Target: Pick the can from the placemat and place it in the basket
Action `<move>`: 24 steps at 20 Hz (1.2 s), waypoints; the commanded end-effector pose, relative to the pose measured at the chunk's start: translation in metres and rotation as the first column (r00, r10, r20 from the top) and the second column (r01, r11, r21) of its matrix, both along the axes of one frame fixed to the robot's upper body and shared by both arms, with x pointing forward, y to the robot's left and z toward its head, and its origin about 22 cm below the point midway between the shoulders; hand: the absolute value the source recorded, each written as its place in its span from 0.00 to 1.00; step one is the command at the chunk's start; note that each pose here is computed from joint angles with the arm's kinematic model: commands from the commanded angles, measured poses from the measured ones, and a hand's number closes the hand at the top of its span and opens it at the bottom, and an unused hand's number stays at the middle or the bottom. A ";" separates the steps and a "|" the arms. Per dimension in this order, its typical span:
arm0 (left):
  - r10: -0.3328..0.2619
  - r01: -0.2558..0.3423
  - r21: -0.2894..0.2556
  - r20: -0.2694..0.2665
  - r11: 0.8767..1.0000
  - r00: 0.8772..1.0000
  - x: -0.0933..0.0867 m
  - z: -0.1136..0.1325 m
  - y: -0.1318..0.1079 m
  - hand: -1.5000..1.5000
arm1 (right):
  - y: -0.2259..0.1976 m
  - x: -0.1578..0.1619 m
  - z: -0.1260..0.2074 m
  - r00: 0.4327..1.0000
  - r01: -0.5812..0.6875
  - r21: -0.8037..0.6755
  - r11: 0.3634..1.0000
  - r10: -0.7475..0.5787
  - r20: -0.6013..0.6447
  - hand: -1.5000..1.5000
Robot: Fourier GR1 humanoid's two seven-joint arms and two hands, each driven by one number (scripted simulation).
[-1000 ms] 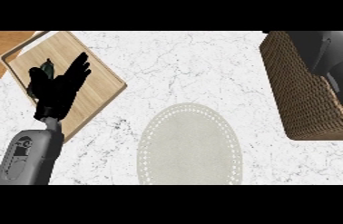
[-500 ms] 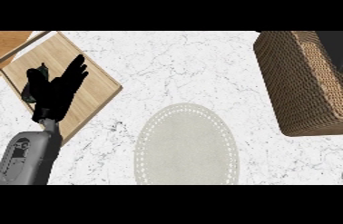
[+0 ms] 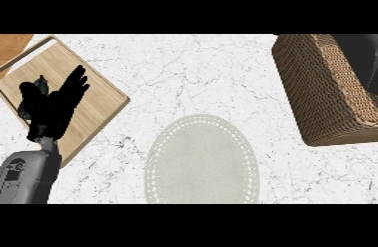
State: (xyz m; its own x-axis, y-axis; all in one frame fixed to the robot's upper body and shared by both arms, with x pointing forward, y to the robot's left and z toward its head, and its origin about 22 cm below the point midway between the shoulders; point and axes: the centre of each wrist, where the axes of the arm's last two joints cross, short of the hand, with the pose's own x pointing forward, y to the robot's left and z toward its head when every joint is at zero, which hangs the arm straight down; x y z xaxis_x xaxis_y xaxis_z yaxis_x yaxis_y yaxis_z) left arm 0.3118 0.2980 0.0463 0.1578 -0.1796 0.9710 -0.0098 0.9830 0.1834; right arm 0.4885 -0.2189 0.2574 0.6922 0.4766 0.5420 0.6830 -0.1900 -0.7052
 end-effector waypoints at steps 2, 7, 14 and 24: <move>-0.001 0.001 0.000 -0.003 1.000 1.000 -0.004 0.005 0.008 0.50 | -0.008 -0.001 -0.023 0.984 0.120 0.160 0.980 -0.140 0.113 1.00; 0.032 -0.032 0.010 -0.021 0.999 0.999 -0.011 -0.006 0.012 0.50 | -0.057 -0.007 -0.027 0.964 0.207 0.154 0.966 -0.228 0.137 0.00; 0.025 -0.025 -0.003 -0.018 1.000 1.000 -0.011 0.005 0.015 0.50 | -0.048 -0.007 -0.056 0.970 0.174 0.206 0.963 -0.204 0.136 0.00; 0.054 -0.054 0.008 -0.024 0.998 0.998 -0.014 -0.005 0.016 0.50 | -0.081 -0.012 -0.016 0.886 0.126 0.203 0.971 -0.202 0.417 0.00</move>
State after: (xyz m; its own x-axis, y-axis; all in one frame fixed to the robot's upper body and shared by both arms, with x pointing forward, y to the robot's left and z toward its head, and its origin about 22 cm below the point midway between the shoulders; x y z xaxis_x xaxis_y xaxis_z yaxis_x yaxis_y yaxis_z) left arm 0.3003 0.3095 0.0408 0.1797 -0.1733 0.9683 -0.0425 0.9821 0.1837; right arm 0.4777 -0.2910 0.2173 0.5992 0.4180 0.6829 0.7975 -0.2361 -0.5553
